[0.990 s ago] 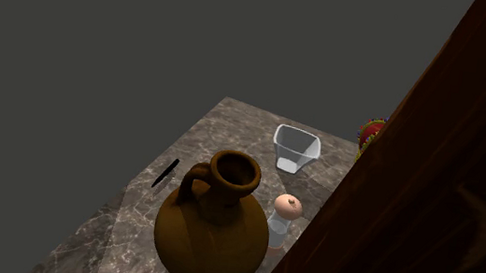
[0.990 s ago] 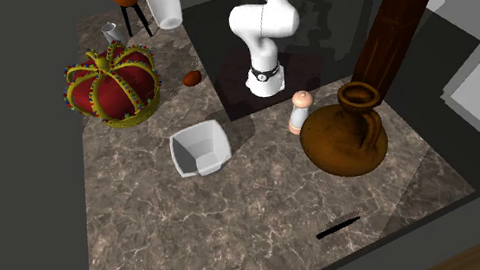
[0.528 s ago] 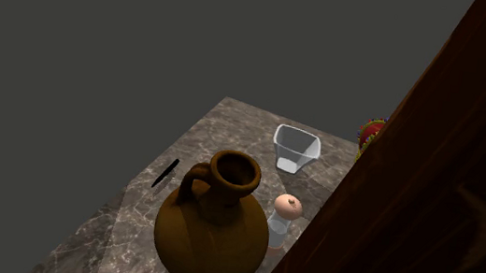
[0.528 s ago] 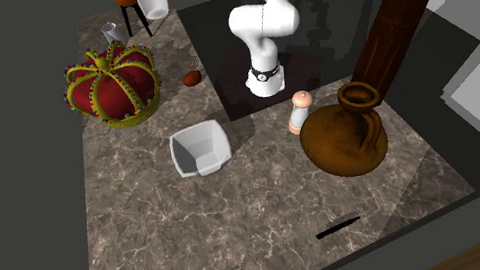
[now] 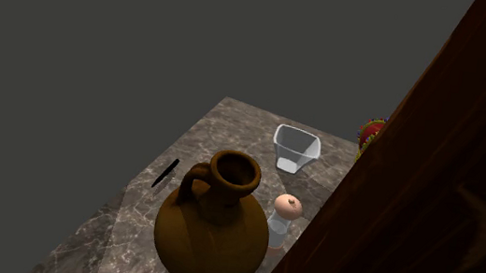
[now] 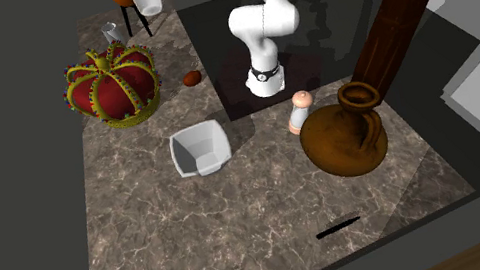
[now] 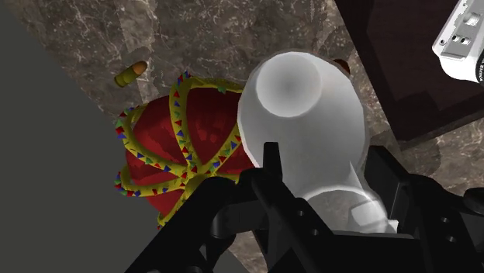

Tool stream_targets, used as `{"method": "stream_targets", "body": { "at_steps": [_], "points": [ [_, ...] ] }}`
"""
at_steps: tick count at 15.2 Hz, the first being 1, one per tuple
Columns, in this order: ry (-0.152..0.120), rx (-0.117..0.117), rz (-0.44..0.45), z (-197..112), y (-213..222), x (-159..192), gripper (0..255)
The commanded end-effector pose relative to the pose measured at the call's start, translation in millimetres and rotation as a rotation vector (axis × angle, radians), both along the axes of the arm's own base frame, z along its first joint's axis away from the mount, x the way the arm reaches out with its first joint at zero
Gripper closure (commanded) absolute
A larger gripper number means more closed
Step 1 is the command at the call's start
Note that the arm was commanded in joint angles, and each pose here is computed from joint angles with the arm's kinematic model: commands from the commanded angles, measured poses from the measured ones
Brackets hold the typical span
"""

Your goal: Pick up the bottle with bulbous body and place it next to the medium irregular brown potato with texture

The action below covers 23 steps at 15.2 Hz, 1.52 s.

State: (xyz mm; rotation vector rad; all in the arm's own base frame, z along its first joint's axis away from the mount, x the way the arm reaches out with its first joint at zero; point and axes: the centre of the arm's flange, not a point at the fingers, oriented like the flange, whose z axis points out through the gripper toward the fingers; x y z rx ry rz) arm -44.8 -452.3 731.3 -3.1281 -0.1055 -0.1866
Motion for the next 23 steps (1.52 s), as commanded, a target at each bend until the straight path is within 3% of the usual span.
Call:
{"method": "stream_targets", "body": {
  "at_steps": [1, 23],
  "points": [
    [0.000, -0.001, 0.000, -10.8, 0.0, -0.4, 255],
    [0.000, -0.001, 0.000, -126.9, 0.0, -0.4, 255]
  ]
}}
